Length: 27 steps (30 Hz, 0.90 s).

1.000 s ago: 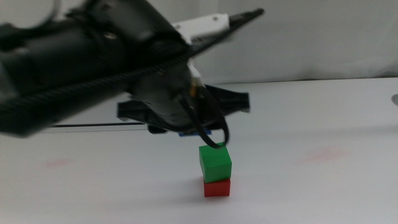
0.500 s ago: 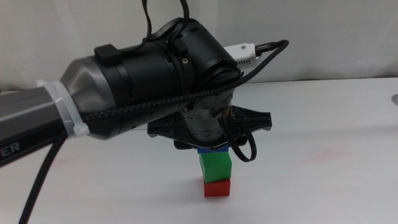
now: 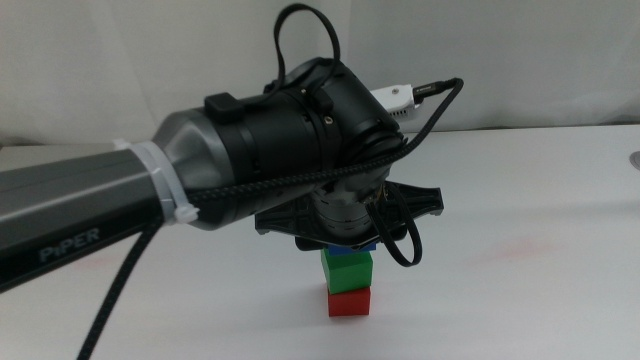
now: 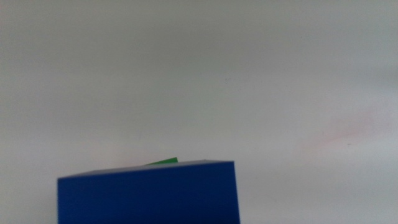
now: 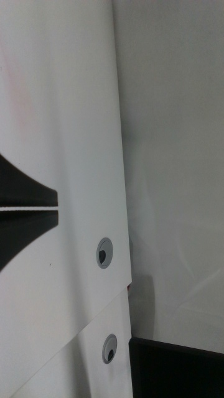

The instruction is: Stack red cubes first, then green, then blue cubes in a specific spot.

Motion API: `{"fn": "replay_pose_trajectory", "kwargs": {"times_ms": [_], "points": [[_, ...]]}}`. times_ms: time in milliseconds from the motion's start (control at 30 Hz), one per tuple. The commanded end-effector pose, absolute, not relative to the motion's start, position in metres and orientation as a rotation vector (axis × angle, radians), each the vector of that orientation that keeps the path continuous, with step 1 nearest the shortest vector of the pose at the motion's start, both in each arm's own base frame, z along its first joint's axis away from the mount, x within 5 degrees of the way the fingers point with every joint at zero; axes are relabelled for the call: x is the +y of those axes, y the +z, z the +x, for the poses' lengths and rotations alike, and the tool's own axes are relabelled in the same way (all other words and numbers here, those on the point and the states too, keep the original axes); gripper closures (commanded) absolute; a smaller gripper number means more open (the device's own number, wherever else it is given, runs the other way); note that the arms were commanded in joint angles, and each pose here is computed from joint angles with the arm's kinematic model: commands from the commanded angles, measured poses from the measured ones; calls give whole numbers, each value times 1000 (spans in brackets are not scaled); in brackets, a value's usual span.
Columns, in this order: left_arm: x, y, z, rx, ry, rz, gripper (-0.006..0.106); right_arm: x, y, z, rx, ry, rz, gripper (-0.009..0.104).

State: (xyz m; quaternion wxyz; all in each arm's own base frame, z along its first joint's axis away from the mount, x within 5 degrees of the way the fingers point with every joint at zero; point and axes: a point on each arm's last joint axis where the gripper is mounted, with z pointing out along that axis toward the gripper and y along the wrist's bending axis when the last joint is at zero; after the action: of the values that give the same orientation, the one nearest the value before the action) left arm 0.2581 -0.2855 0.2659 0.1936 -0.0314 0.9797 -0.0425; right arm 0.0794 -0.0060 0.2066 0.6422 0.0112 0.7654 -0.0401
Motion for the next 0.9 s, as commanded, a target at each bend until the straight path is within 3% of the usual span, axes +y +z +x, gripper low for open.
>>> {"fn": "replay_pose_trajectory", "kwargs": {"times_ms": [0,233,867], "points": [[-288,263,260,2741,-123,-139,103,-6,206,79,1741,-100,24,97],[-288,256,265,2725,-70,-148,103,-6,206,79,1741,-100,24,97],[-290,248,266,2741,-66,-212,103,-6,206,79,1741,-100,24,97]]}}
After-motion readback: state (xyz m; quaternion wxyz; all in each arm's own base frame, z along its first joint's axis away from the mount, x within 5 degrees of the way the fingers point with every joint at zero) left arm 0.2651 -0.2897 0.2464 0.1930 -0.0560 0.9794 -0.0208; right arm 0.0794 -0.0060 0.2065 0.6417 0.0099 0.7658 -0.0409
